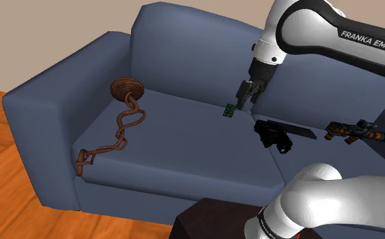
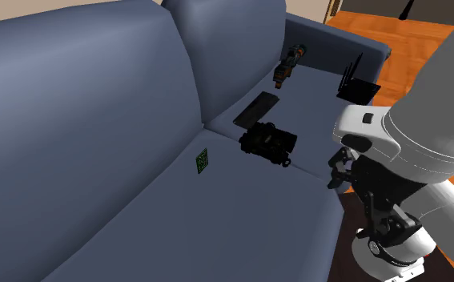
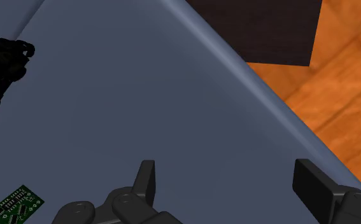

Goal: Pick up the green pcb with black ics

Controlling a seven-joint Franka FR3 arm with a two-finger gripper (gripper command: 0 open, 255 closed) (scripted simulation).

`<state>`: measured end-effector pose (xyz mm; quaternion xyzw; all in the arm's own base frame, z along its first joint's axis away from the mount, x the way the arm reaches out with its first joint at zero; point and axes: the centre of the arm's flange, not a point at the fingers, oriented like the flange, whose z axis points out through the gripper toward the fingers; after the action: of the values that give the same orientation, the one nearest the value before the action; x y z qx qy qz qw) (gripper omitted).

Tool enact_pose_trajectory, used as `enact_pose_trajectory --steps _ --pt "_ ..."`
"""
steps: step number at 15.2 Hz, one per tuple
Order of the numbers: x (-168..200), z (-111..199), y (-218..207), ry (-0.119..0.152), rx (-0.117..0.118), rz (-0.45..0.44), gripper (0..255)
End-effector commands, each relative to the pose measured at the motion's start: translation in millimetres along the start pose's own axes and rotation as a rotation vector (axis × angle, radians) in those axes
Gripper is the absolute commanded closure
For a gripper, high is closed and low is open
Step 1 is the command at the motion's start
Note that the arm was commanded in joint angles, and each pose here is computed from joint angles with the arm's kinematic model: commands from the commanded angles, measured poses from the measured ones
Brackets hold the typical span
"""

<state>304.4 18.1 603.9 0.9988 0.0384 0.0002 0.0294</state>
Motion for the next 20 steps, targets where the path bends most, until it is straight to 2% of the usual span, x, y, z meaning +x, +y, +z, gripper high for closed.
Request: enact_pose_trajectory --steps 1,10,20 --pt "0 0 0 0.000 0.000 0.000 0" --pt "35 52 103 -0.029 0.006 -0.169 0" --pt "92 112 208 -0.062 0.012 -0.358 0"
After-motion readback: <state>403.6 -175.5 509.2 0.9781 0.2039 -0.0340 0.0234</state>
